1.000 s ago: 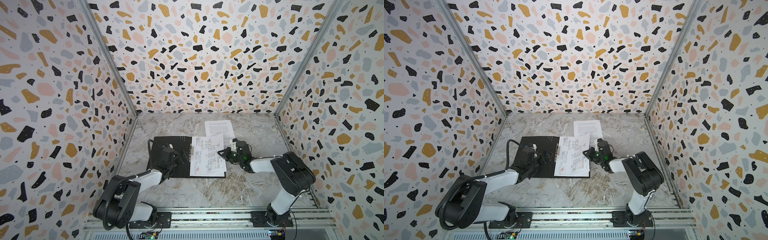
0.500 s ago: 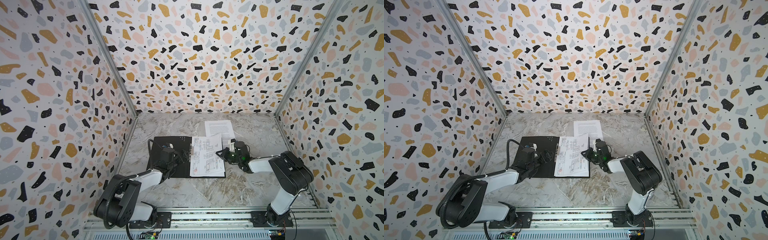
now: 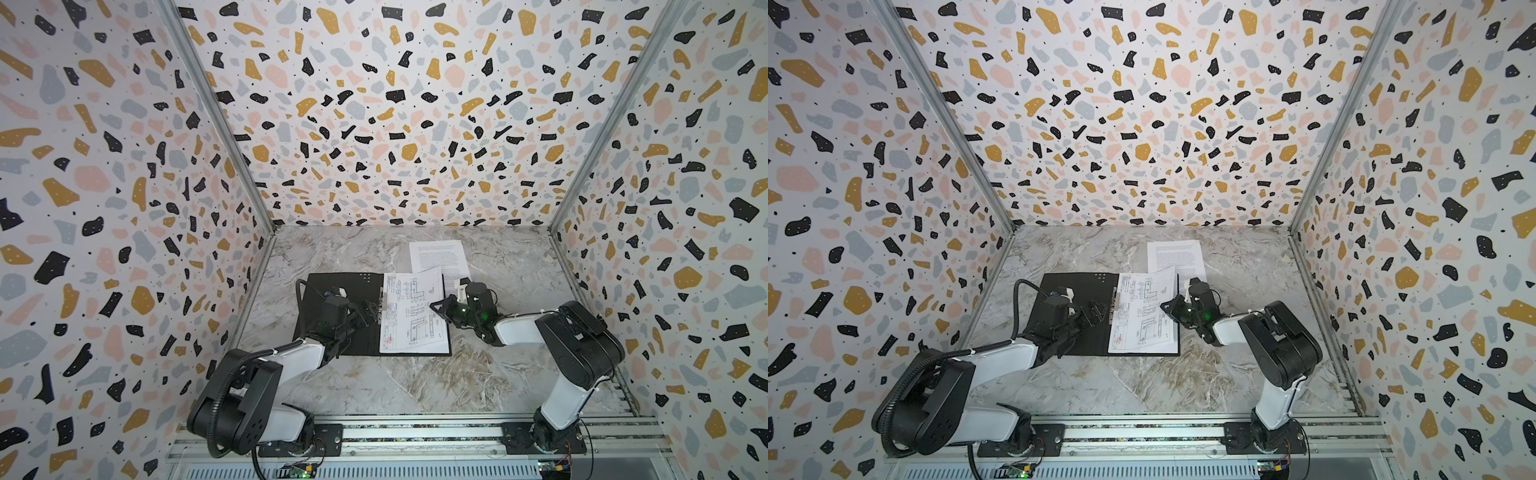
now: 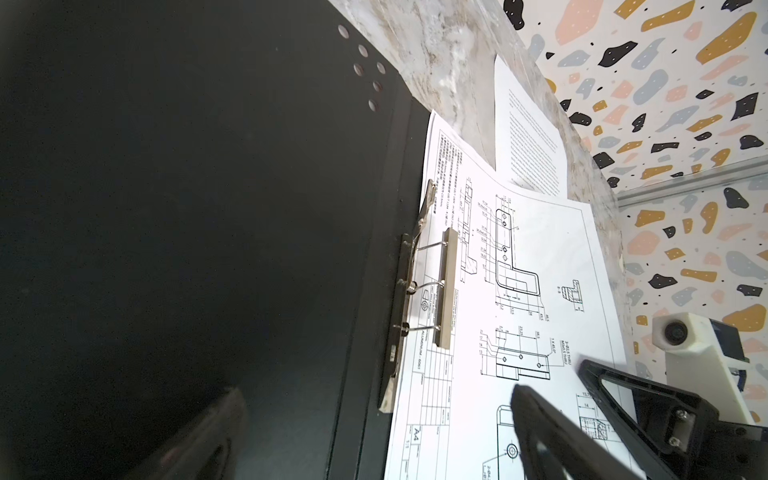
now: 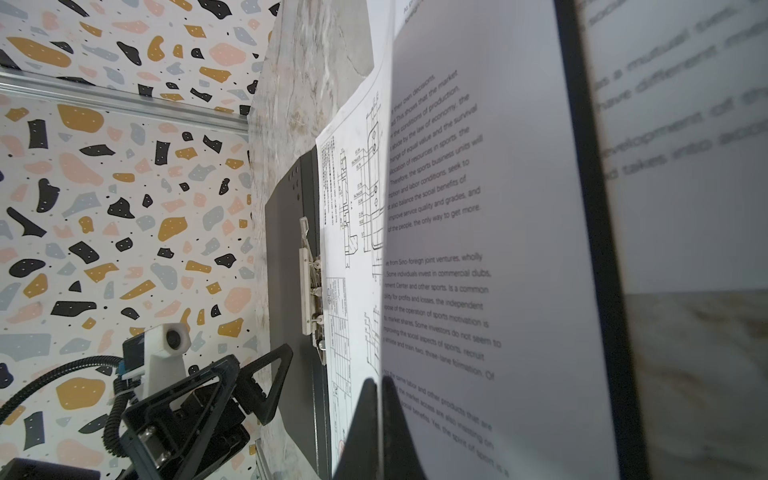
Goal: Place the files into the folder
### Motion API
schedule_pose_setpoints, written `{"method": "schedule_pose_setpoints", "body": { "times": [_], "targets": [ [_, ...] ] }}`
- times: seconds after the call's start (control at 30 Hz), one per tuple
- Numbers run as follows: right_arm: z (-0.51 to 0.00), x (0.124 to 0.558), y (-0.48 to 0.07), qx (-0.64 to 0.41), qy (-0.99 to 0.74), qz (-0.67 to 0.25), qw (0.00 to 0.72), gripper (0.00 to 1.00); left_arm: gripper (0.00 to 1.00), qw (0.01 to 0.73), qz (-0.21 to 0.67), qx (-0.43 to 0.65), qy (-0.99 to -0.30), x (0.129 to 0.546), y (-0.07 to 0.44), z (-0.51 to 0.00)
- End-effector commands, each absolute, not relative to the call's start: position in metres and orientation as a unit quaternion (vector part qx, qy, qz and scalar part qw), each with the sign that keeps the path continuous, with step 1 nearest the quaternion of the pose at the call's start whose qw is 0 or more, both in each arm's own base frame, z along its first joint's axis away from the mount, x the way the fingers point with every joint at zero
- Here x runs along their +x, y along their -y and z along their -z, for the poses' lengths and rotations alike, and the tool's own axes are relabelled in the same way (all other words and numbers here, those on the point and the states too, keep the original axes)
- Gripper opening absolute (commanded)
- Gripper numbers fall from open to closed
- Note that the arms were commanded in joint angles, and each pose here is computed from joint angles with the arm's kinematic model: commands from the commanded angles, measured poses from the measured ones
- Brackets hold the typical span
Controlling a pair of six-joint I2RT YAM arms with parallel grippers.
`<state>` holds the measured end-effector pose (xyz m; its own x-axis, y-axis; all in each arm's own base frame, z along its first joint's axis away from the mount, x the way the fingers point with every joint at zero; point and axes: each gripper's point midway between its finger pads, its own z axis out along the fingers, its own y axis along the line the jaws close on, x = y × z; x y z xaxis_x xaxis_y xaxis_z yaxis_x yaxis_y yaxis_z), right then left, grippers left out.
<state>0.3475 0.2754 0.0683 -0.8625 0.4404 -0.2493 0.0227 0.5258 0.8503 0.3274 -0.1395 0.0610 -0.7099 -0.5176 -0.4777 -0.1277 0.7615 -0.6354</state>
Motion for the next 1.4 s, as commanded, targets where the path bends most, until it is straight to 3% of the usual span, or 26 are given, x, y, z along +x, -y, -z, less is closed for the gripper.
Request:
{"method": "schedule_pose_setpoints", "body": {
  "times": [0.0, 0.7, 1.17, 1.3, 1.37],
  "targets": [
    [-0.0801, 0.3568, -0.2801, 0.138, -0.835, -0.475, 0.240, 0.00, 1.00, 0.344, 0.299, -0.181, -0.871, 0.3302, 0.1395, -0.0649],
    [-0.0793, 0.3544, -0.2828, 0.134, -0.837, -0.475, 0.236, 0.01, 1.00, 0.347, 0.304, -0.183, -0.868, 0.3313, 0.1401, -0.0674],
    [-0.0826, 0.3558, -0.2822, 0.131, -0.840, -0.469, 0.239, 0.17, 1.00, 0.350, 0.307, -0.184, -0.866, 0.3307, 0.1402, -0.0707],
    [-0.0823, 0.3552, -0.2802, 0.132, -0.844, -0.462, 0.239, 0.36, 1.00, 0.352, 0.309, -0.184, -0.864, 0.3307, 0.1402, -0.0725],
    [-0.0830, 0.3551, -0.2790, 0.131, -0.844, -0.460, 0.241, 0.40, 1.00, 0.352, 0.311, -0.186, -0.863, 0.3312, 0.1404, -0.0737]
  ]
}}
